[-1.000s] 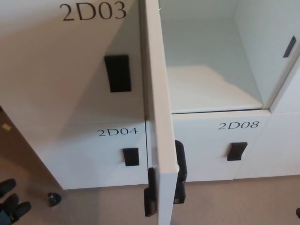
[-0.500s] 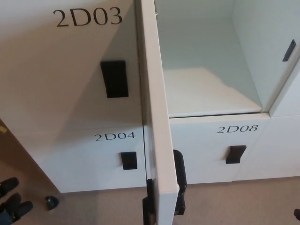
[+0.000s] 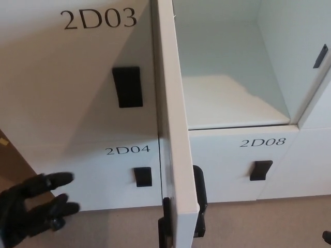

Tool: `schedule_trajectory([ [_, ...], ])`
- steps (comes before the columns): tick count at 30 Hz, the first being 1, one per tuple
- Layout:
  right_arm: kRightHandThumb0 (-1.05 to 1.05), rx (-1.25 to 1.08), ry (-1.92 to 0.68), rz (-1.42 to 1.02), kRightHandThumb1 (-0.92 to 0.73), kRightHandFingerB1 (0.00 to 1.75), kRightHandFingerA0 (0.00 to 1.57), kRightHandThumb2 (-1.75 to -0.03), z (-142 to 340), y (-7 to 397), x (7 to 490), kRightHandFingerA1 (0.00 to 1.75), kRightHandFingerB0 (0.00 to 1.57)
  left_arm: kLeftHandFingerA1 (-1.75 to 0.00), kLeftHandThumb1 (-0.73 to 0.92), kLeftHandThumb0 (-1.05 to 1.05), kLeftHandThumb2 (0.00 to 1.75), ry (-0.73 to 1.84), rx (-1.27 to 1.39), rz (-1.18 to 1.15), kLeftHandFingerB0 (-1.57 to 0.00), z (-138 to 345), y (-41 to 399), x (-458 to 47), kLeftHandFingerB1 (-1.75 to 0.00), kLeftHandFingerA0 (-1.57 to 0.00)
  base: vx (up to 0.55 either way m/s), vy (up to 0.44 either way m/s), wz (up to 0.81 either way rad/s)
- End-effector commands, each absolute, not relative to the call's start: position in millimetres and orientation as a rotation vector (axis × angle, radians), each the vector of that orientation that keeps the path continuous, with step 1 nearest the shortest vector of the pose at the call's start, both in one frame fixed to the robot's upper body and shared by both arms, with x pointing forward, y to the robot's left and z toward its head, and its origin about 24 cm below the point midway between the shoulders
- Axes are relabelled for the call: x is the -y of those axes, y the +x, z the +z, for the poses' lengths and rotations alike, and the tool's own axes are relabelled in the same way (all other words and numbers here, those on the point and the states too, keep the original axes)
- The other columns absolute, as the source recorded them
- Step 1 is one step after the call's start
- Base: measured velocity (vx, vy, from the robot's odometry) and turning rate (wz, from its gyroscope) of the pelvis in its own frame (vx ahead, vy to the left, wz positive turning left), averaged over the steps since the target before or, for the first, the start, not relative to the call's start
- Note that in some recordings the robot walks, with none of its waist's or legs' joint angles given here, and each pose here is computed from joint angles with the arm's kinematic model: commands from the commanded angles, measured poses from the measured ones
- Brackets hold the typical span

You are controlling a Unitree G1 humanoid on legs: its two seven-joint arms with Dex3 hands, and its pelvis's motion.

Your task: The robot walks towards an open cabinet and lifts its left hand to push the door towards the right to close it.

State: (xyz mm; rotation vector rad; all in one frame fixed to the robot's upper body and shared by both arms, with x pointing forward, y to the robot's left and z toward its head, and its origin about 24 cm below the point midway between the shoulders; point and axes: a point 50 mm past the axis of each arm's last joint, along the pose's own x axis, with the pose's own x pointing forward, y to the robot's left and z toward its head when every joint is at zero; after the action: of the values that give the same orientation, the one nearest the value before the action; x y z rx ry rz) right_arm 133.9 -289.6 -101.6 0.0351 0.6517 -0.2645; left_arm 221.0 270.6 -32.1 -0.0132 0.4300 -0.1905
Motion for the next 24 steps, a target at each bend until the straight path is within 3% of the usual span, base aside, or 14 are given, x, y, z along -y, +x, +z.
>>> schedule_trajectory([
  [1,-0.26,-0.645,-0.005,-0.267,-0.66,0.41,0.71,-0.59,-98.2,135.6,295.7,0.5,0.5,-0.45,0.58,-0.53,0.59,0.328,-0.232,-0.82,-0.7,30.8,234.8,-176.4,-0.41,-0.83,0.0,0.0,0.0],
  [2,-0.34,-0.645,-0.009,-0.267,-0.58,0.49,0.68,-0.74,-97.8,136.7,295.8,0.58,0.48,-0.45,0.59,-0.53,0.59,0.332,-0.222,-0.858,-0.69,33.3,236.0,-166.8,-0.42,-0.82,0.0,0.0,0.0],
  [7,-0.34,-0.643,-0.018,-0.269,-0.57,0.49,0.69,-0.73,-96.7,139.7,296.4,0.59,0.47,-0.44,0.59,-0.54,0.59,0.359,-0.197,-0.94,-0.7,38.9,238.7,-146.6,-0.41,-0.82,0.0,0.0,0.0],
  [9,-0.34,-0.642,-0.016,-0.267,-0.57,0.49,0.68,-0.73,-96.4,140.5,296.2,0.59,0.46,-0.48,0.51,-0.6,0.64,0.38,-0.197,-0.971,-0.67,41.0,240.0,-138.1,-0.44,-0.8,0.0,0.0,0.0],
  [10,-0.26,-0.64,-0.022,-0.263,-0.66,0.4,0.71,-0.59,-96.1,140.7,296.0,0.5,0.5,-0.44,0.58,-0.56,0.59,0.39,-0.197,-0.989,-0.7,41.7,241.0,-132.4,-0.41,-0.82,0.0,0.0,0.0],
  [13,-0.27,-0.638,-0.031,-0.259,-0.65,0.4,0.71,-0.59,-95.6,141.5,296.3,0.49,0.5,-0.44,0.6,-0.57,0.59,0.409,-0.198,-1.02,-0.71,42.4,242.8,-123.4,-0.41,-0.83,0.0,0.0,0.0],
  [15,-0.27,-0.637,-0.035,-0.261,-0.65,0.4,0.71,-0.59,-95.4,142.4,296.8,0.49,0.5,-0.44,0.6,-0.57,0.59,0.425,-0.201,-1.04,-0.71,42.9,243.6,-118.6,-0.41,-0.83,0.0,0.0,0.0],
  [16,-0.35,-0.637,-0.031,-0.262,-0.55,0.49,0.69,-0.73,-95.5,142.5,297.0,0.58,0.47,-0.44,0.61,-0.57,0.59,0.442,-0.205,-1.054,-0.7,43.4,244.1,-116.4,-0.41,-0.82,0.0,0.0,0.0],
  [23,-0.37,-0.636,-0.043,-0.252,-0.56,0.49,0.68,-0.74,-94.9,143.6,296.8,0.58,0.47,-0.44,0.62,-0.56,0.6,0.555,-0.206,-1.14,-0.7,52.1,252.4,-99.0,-0.41,-0.81,0.0,0.0,0.0],
  [24,-0.26,-0.634,-0.049,-0.249,-0.67,0.4,0.72,-0.59,-94.3,144.5,296.6,0.49,0.5,-0.46,0.63,-0.57,0.6,0.577,-0.193,-1.158,-0.69,55.8,256.3,-92.0,-0.41,-0.81,0.0,0.0,0.0],
])
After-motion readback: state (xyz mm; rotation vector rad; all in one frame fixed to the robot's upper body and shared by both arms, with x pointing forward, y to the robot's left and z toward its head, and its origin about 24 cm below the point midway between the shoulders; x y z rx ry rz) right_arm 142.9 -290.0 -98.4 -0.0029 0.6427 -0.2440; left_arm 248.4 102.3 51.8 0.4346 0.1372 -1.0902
